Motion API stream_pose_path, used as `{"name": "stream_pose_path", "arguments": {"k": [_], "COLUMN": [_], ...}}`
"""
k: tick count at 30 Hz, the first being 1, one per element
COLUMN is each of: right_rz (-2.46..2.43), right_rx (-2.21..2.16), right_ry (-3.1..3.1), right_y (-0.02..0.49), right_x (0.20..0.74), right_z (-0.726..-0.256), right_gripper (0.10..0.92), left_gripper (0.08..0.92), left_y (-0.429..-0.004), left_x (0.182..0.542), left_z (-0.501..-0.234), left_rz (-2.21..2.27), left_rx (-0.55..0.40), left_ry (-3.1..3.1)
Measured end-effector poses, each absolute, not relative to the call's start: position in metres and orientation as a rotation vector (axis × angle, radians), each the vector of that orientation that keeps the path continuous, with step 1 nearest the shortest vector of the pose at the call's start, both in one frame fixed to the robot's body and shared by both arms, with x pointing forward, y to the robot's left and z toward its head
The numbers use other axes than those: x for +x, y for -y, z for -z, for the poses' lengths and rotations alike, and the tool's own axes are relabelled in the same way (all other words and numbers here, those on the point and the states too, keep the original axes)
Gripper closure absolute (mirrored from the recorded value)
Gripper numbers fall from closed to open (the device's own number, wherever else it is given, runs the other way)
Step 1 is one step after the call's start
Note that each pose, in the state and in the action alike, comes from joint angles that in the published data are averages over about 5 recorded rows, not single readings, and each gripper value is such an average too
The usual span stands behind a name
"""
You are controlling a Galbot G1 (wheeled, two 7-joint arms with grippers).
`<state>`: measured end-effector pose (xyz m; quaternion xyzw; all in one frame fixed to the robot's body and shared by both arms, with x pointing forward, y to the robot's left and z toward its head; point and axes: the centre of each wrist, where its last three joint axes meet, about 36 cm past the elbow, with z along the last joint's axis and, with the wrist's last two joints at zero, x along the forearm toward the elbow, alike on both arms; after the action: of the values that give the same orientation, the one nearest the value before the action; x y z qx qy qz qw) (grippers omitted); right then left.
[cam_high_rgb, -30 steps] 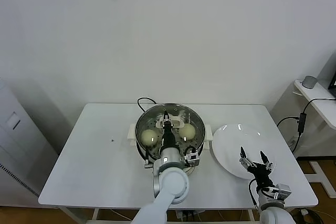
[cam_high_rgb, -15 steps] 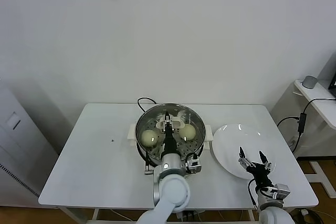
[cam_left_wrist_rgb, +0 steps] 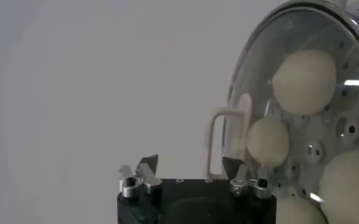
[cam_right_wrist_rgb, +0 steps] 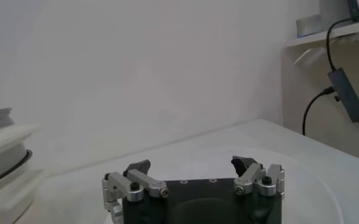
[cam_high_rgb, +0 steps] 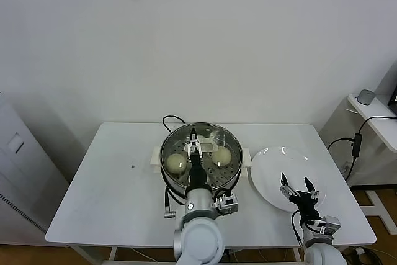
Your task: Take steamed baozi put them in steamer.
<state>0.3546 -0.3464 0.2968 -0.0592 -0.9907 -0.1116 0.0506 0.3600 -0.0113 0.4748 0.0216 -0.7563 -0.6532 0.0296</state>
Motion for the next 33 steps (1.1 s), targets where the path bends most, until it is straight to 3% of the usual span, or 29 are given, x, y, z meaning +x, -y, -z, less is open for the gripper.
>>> {"name": "stream_pose_path", "arguments": {"k": [10,18,25,33], "right_rz": [0.345,0.310,0.258,0.246], "right_rx": [-0.144,0.011,0.112,0.160], "right_ry": [3.008,3.041,3.071,3.047], "right_y": [0.341,0.337,0.339,0.331], "right_x": [0.348,0.335,0.324,0.305], "right_z": [-0.300,-0.315,-0.328,-0.337], "right_gripper": [0.200,0.200,0.200,0.200], "left_gripper": [0.177,0.177,0.177,0.177], "left_y": [-0.014,-0.070,-0.135,-0.187], "left_x": [0.337,0.339,0.339,0.319], "left_z": [-0.503,-0.517,-0.498,-0.456], "left_rz": [1.863,1.516,1.096,0.756], "left_rx": [0.118,0.176,0.136,-0.009], "left_ry": [2.433,2.565,2.634,2.785]}}
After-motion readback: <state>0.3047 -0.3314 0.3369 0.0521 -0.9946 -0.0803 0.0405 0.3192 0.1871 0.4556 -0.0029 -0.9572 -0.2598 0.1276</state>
